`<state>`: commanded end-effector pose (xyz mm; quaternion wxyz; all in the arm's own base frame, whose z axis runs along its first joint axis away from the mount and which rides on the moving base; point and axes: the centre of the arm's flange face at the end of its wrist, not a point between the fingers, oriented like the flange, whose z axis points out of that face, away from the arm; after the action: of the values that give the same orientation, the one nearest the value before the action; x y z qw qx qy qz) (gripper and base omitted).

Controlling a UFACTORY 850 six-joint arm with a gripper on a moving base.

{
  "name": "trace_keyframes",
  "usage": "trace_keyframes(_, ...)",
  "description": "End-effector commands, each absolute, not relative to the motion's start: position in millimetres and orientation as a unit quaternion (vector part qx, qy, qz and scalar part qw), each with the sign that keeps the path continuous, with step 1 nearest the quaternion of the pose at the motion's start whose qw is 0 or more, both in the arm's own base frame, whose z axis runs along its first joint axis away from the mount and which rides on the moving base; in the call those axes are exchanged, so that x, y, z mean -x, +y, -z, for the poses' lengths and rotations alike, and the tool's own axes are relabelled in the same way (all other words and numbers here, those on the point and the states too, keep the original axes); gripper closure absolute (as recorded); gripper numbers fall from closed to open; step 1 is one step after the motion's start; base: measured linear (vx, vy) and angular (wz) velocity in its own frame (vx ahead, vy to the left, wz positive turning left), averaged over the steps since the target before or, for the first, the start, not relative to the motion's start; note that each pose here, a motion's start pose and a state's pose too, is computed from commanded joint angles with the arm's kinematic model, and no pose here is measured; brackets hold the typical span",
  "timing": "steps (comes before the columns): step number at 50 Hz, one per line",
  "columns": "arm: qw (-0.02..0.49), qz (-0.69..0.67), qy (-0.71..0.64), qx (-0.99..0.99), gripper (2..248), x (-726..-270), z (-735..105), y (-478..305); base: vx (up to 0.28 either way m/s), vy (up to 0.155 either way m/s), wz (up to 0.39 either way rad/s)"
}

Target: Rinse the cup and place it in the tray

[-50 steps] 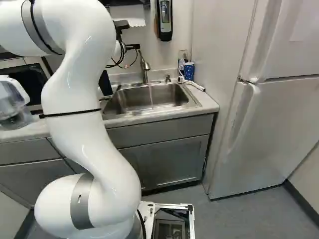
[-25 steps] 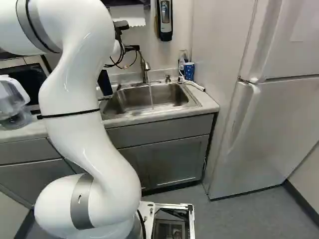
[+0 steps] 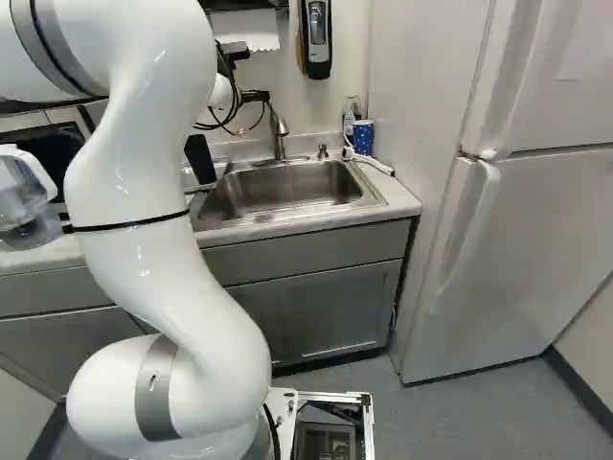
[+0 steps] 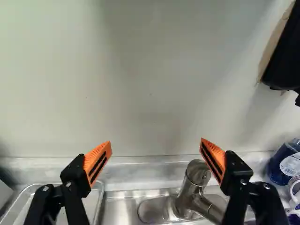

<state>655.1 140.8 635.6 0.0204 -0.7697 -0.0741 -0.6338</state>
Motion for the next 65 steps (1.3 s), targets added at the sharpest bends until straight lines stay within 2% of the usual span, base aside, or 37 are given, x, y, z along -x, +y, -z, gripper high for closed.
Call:
trace_keyframes(31,0.010,0.635,-0.063,0.770,3,-643,-638,119,0.000,0.000,0.000)
trace_keyframes(65,-0.007,0.628,-0.043,0.777,3,-591,-642,77,0.000,0.000,0.000)
